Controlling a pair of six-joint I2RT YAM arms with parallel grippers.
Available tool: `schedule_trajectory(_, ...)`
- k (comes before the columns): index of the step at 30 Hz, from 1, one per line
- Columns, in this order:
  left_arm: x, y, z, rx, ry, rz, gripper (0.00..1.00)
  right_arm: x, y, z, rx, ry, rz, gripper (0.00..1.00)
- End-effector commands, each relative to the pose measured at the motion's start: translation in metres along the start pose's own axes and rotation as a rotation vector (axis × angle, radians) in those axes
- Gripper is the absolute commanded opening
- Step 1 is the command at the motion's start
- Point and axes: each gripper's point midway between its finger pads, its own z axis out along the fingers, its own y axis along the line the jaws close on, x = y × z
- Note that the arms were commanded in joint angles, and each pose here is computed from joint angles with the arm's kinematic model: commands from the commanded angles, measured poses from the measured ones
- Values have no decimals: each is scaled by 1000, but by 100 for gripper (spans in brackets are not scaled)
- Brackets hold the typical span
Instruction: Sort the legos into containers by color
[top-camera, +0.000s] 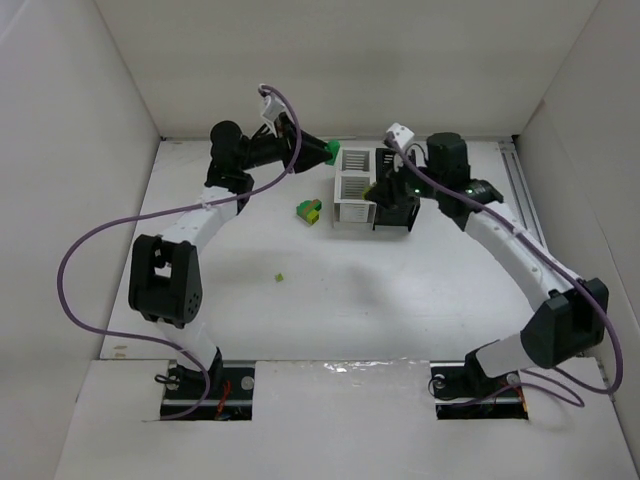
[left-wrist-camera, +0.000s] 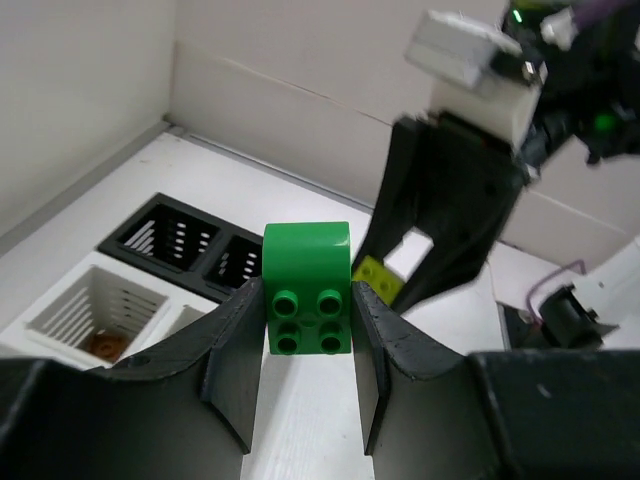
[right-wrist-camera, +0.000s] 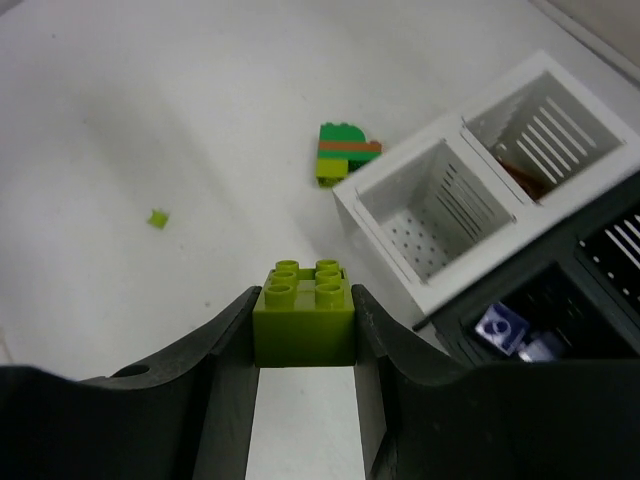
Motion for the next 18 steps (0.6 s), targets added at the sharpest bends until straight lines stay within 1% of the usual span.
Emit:
schedule_trajectory(1, -45, 10, -15, -113, -129, 70, 0, -35, -12, 35, 132, -130, 27, 0)
schedule_trajectory(2, -47, 13, -17, -144, -134, 76, 0, -47, -9, 41, 152, -151, 9, 0)
schedule_trajectory(3, -50, 22, -22, -195, -134, 126, 0, -42, -12, 53, 168, -132, 25, 0)
schedule_trajectory(4, -50, 29, -27, -270, -126, 108, 0, -54, -15, 56, 190, -149, 17, 0)
schedule_trajectory(5, -53, 31, -30, -296, -127, 127, 0, -47, -18, 63, 190, -130, 24, 0)
schedule_trajectory(7, -54, 31, -38, -335, -128, 141, 0, -53, -26, 73, 207, -132, 24, 0)
schedule_trajectory(8, -52, 36, -42, -348, -126, 135, 0, -53, -28, 75, 207, -132, 24, 0)
schedule_trajectory(9, -55, 31, -43, -344, -133, 133, 0, -58, -27, 74, 207, -142, 20, 0)
schedule_trajectory(10, -47, 37, -48, -361, -124, 115, 0, -60, -29, 77, 207, -144, 20, 0)
schedule_trajectory(11, -45, 35, -49, -364, -120, 108, 0, -55, -30, 81, 207, -133, 24, 0)
schedule_trajectory(12, -50, 32, -50, -368, -130, 118, 0, -60, -34, 79, 228, -142, 22, 0)
schedule_trajectory(14, -38, 34, -54, -382, -104, 107, 0, -60, -34, 79, 229, -142, 22, 0)
schedule_trajectory(18, -34, 38, -55, -401, -88, 114, 0, -42, -35, 88, 238, -92, 25, 0)
